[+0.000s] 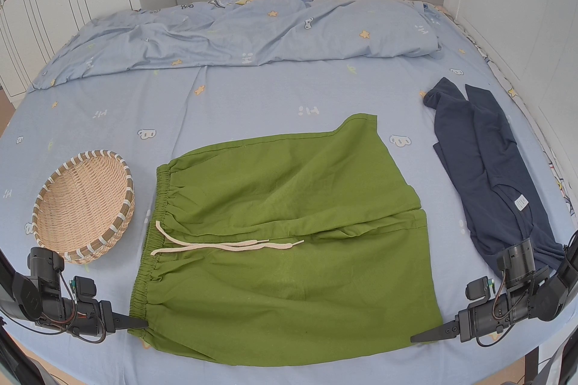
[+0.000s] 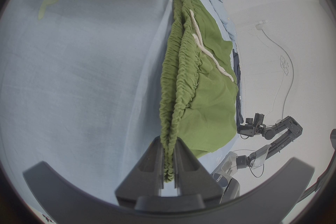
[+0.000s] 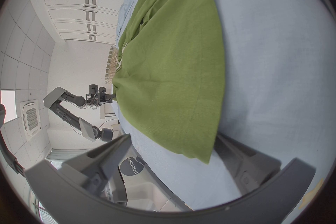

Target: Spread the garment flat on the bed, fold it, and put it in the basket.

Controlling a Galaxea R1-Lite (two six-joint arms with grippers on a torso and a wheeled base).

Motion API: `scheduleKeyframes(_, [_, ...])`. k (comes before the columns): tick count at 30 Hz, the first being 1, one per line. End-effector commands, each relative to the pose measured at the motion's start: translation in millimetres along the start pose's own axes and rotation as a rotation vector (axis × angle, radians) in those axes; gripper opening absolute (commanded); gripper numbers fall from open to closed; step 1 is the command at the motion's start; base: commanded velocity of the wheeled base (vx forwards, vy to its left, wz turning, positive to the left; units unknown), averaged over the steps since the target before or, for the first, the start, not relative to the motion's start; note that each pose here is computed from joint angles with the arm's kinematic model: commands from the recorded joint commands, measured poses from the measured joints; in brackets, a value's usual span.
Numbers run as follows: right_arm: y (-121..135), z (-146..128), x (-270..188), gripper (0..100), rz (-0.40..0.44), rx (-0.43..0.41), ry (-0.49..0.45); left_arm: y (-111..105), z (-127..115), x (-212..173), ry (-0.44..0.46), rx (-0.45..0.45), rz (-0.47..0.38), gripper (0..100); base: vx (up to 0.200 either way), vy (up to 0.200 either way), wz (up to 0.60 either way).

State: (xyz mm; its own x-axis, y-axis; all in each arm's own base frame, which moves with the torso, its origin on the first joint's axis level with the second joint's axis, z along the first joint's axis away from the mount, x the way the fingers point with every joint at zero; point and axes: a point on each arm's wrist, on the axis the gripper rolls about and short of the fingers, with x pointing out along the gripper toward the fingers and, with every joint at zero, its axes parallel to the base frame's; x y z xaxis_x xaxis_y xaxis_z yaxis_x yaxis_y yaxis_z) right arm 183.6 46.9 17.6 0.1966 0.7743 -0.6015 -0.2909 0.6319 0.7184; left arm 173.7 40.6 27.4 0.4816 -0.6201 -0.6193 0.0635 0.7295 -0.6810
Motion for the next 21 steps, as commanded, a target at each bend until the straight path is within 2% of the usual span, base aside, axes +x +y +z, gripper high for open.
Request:
scheduleKeyframes(1, [-2.3,-0.6,0.0,0,-0.005,0.012,0.001,0.2,0.4,-0.3,-0.002,-0.001,0.001,0,0.000,0.000,0.00])
scheduleKeyframes(13, [-9.7,-11.4,-11.3,0,-0.041,0.078,-0.019,1.0,-2.8,-3.1,-0.005,-0.031,0.007,0,0.000,0.000,0.00])
scheduleKeyframes(21, [1.5,-35.7,-20.3,0,-0.045,0.097,0.019,-10.1,-17.2,-13.7,0.027,-0.074,0.009,0,0.000,0.000,0.00])
